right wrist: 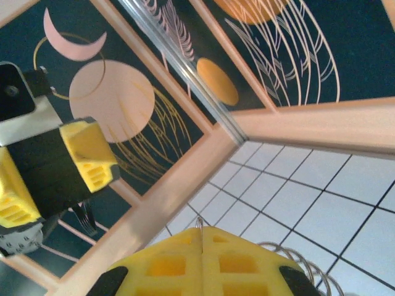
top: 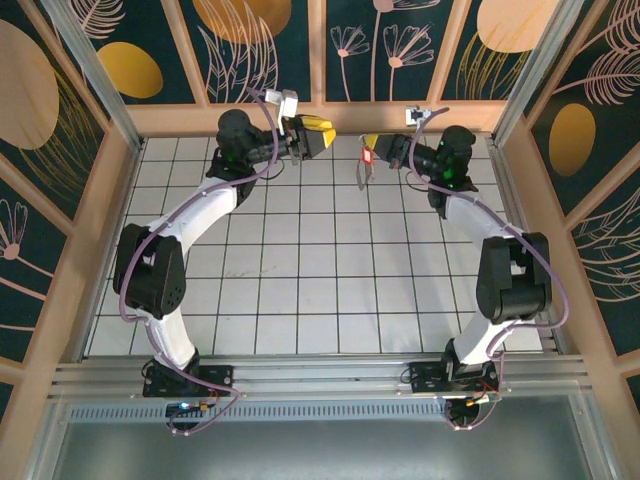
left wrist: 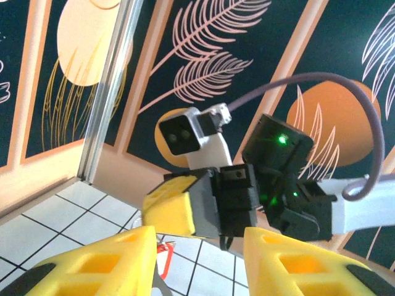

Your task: Put the keys on the keyring

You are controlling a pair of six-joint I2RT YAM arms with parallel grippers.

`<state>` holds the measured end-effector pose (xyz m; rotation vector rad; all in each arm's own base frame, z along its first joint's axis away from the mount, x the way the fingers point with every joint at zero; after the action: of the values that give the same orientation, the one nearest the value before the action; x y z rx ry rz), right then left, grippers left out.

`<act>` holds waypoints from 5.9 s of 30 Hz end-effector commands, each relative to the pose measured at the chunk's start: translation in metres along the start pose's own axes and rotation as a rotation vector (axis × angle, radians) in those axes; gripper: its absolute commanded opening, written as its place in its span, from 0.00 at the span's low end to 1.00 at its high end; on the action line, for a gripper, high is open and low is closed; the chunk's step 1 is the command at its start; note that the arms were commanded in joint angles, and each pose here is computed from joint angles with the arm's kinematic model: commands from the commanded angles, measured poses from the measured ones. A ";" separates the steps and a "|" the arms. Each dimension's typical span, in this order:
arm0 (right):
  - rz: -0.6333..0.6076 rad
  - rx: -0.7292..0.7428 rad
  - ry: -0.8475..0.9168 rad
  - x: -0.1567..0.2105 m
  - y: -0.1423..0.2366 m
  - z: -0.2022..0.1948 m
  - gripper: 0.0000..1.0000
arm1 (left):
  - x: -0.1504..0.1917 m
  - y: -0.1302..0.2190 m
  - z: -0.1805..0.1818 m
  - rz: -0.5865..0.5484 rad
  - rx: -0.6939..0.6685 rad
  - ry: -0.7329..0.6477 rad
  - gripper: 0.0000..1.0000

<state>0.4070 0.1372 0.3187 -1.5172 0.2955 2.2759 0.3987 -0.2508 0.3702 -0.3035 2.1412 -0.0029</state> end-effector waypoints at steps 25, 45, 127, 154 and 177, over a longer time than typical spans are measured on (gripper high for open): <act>0.147 -0.240 0.078 -0.001 -0.037 0.017 0.00 | 0.023 -0.018 0.051 0.236 0.051 0.079 0.36; 0.147 -0.248 0.080 0.000 -0.039 0.019 0.00 | 0.037 -0.031 0.058 0.259 0.073 0.107 0.21; 0.037 -0.110 0.161 0.029 -0.001 0.068 0.27 | 0.024 -0.025 -0.008 0.074 0.165 0.099 0.00; 0.084 -0.150 0.141 0.054 0.002 0.072 0.00 | 0.020 -0.022 -0.014 0.036 0.172 0.086 0.00; 0.101 -0.183 0.112 0.059 -0.015 0.064 0.00 | 0.023 -0.022 -0.014 0.023 0.177 0.091 0.00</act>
<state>0.3377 0.1882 0.2947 -1.7412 0.2325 2.3510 0.3938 -0.2812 0.3337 -0.1680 2.3082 -0.1231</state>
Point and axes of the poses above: each hand's point on the last joint's axis, 136 mm out from that joint toward the fingers, its own y axis back along the fingers, its own z axis along the line the jaws close on, x = y × z, the point moved 8 cm from there along y, back along the fingers, and after that the axes turned 13 degrees about y, right-handed, at the moved point
